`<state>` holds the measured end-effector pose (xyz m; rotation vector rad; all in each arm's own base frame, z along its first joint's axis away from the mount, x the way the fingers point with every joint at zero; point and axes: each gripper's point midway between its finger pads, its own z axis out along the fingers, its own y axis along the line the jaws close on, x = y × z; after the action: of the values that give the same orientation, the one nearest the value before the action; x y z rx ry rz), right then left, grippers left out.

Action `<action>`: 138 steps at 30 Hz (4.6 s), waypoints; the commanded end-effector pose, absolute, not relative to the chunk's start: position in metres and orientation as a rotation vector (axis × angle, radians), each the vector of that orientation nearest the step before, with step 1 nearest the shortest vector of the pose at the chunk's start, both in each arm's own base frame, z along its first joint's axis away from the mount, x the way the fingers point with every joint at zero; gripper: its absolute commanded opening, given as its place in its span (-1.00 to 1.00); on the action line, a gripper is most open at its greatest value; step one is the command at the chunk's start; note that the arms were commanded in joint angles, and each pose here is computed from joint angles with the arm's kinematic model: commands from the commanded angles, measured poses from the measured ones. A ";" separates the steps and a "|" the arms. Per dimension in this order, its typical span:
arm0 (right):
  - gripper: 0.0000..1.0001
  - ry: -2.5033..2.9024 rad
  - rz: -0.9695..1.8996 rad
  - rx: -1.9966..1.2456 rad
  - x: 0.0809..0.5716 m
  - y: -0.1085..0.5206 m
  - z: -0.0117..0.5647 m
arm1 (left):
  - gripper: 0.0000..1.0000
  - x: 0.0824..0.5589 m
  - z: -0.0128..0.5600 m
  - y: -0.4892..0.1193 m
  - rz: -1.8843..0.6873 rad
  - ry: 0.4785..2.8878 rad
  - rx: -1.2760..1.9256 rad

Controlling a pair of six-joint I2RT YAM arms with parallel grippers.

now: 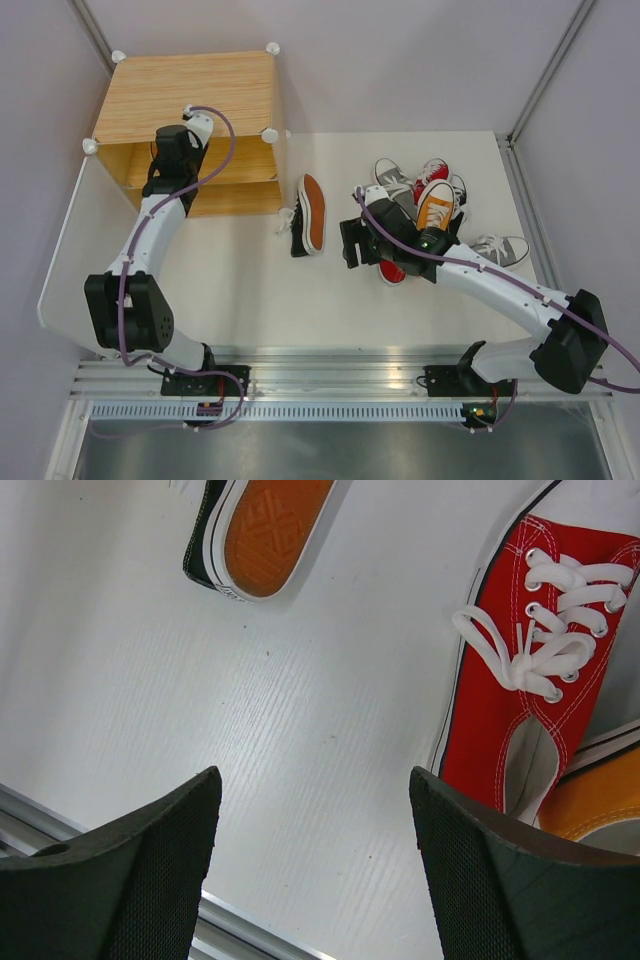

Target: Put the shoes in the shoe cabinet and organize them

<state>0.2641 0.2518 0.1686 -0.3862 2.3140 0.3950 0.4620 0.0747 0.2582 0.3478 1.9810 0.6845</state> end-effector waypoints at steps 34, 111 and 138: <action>0.61 2.171 0.427 -0.363 0.259 0.235 0.181 | 0.27 0.405 0.247 0.086 0.370 1.871 -0.823; 0.92 2.125 0.110 -0.281 0.271 0.180 0.189 | -0.95 0.486 0.253 0.169 0.254 1.383 -1.048; 0.92 2.154 0.086 -0.265 0.260 0.167 0.174 | -0.56 0.512 0.250 0.171 0.316 1.447 -0.788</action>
<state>0.2591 0.1730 0.1679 -0.3018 2.1758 0.0951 0.4964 0.1738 0.2420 -0.8592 1.4614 0.3474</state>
